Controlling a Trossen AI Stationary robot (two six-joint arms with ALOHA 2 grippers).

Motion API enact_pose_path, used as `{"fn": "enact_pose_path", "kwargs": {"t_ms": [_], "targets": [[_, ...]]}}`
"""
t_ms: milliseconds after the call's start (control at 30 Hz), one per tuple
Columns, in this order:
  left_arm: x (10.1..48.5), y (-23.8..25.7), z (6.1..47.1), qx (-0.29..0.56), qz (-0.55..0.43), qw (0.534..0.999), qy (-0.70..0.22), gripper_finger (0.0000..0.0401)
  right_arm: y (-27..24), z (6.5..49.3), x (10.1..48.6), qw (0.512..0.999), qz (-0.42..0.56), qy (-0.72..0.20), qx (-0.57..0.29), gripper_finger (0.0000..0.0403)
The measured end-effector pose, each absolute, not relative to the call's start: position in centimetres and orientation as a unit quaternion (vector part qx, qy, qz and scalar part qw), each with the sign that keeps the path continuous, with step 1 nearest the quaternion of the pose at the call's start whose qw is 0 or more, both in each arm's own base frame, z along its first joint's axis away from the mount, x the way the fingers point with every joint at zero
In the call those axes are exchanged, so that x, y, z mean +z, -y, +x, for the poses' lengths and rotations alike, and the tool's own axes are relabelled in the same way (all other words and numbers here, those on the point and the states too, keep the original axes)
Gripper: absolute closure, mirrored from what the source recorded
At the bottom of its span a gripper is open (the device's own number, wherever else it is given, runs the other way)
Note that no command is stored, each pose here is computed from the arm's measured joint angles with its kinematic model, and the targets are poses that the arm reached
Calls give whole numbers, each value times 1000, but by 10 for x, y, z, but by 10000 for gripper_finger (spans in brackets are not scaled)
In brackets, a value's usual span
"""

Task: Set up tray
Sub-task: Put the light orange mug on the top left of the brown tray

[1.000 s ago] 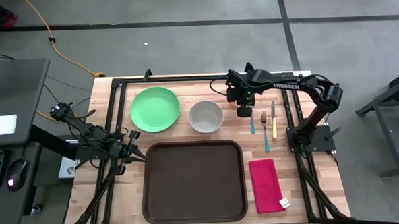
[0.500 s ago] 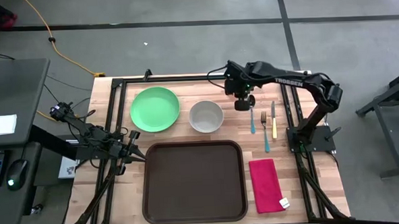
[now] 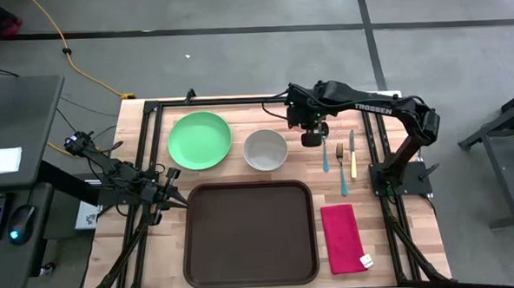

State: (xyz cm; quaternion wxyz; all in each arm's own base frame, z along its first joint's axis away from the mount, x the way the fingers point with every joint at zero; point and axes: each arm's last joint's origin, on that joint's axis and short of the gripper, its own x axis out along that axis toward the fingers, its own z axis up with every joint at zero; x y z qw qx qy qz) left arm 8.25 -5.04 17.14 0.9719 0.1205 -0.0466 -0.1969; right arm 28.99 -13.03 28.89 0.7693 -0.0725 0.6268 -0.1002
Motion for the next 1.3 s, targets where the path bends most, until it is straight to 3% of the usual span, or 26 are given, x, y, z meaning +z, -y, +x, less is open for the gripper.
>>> {"fn": "enact_pose_path", "kwargs": {"t_ms": [567, 1300], "targets": [[181, 47, 82, -149, 170, 971, 78, 329, 103, 297, 308, 767, -85, -629, -100, 403], [179, 48, 82, -156, 171, 971, 63, 329, 46, 308, 335, 782, -113, -608, -74, 403]]}}
